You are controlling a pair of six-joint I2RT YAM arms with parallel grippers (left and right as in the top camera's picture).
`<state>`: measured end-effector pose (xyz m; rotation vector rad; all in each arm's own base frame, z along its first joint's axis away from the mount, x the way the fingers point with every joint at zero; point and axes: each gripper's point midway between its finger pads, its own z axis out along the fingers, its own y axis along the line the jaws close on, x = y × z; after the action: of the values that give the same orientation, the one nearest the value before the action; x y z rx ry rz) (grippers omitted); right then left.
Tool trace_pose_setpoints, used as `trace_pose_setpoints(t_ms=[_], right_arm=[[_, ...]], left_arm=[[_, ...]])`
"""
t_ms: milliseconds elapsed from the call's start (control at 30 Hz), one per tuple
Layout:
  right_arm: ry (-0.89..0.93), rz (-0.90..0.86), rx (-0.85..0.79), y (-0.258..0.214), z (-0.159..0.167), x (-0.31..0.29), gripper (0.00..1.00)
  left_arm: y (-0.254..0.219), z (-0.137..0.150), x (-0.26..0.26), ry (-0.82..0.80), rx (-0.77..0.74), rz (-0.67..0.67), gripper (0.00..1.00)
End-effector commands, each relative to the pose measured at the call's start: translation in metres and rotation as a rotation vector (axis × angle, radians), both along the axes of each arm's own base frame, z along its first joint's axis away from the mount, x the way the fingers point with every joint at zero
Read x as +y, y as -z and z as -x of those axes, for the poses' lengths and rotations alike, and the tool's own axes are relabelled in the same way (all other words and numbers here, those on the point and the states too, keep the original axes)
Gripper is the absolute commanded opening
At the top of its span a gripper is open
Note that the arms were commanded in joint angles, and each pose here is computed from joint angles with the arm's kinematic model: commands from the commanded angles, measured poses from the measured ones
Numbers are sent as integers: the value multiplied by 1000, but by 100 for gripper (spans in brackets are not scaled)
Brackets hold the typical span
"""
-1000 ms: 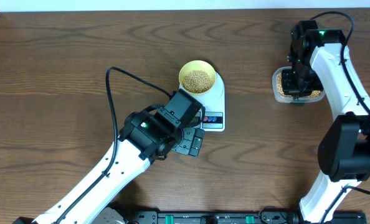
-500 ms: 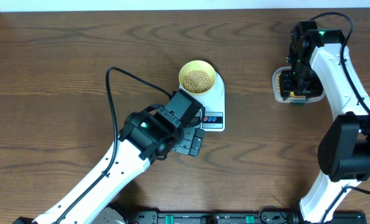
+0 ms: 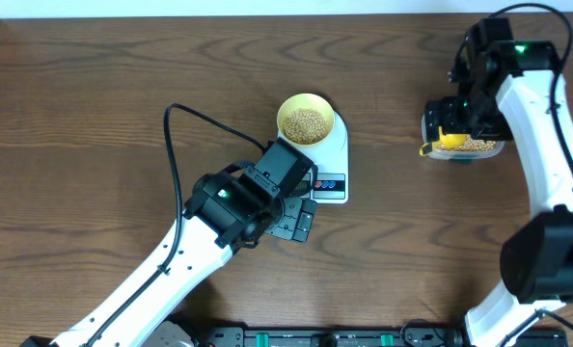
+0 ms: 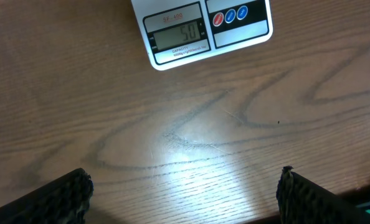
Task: Scoop item into bowl and weigh 50g on scale
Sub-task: 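Open the right gripper to release the scoop in the tub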
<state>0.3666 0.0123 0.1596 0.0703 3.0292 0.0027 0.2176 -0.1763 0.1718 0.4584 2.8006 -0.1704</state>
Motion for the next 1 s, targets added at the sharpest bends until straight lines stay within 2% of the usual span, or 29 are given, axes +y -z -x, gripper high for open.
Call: trace_pose_setpoints(t_ms=[0,233,433,700,967], right_arm=[[-29,-80,-96,-31,-2,7,99],[-8,-91,-306,-89,2,-3,99],[-12,-109,-467,-139,20,-7,99],[-10,-83,-611,-187,61,-9,99],[-13,-62,-784,-233,123,-8,99]], left_arm=[[-3,-3,1,2,-13,-7,97],[-3,-4,1,2,-14,-8,97],[-3,-3,1,3,-13,-8,97],[-3,-3,1,2,-13,-8,97],[-3,-3,1,2,-13,-8,97]])
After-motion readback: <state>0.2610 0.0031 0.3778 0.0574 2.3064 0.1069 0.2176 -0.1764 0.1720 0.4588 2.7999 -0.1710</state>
